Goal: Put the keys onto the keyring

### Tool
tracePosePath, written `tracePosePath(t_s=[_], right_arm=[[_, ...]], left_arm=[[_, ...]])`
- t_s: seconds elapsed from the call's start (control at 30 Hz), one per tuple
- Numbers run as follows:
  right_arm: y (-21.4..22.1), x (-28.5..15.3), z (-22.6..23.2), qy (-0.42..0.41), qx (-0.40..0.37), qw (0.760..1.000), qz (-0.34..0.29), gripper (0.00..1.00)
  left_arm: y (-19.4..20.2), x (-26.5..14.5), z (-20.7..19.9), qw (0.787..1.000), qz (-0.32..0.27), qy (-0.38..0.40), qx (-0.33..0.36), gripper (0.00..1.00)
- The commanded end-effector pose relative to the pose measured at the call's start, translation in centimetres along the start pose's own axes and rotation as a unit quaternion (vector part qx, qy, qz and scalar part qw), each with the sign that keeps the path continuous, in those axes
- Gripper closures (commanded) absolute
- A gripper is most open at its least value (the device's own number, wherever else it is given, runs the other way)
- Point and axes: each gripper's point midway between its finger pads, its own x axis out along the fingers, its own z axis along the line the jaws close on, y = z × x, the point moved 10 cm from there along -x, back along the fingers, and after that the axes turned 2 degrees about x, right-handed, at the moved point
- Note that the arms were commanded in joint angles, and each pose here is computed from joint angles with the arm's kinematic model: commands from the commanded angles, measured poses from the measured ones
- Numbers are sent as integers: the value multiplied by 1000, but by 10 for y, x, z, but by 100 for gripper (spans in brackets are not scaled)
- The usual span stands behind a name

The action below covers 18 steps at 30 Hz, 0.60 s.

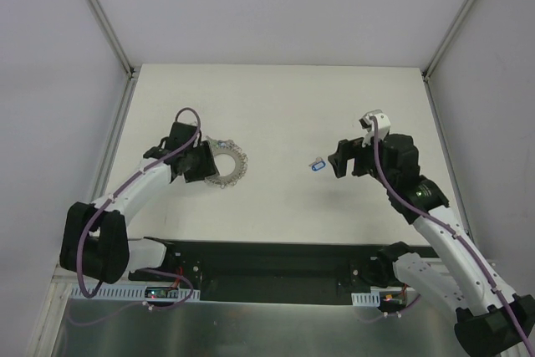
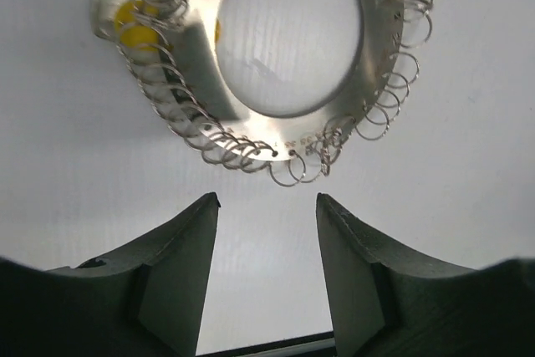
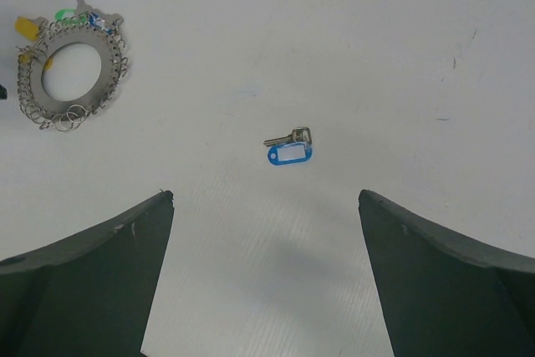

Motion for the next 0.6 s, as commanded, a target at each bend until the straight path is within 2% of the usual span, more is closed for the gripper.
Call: tracePosePath(t_s=[0.0, 0.1, 0.3, 0.57], right_arm=[[-14, 3, 8, -32, 2, 999, -22, 4], [-15, 5, 9, -36, 0, 999, -20, 4], [-14, 8, 11, -36, -1, 999, -13, 3], [-12, 8, 11, -27, -4, 1000, -12, 3]], left_arm=[[-29, -3, 28, 998, -49, -49, 5, 50], [-42, 6, 42, 998, -47, -36, -12, 47], [-60, 29, 43, 999, -32, -9, -6, 41], [-52, 50, 38, 998, 30, 38, -35, 41]])
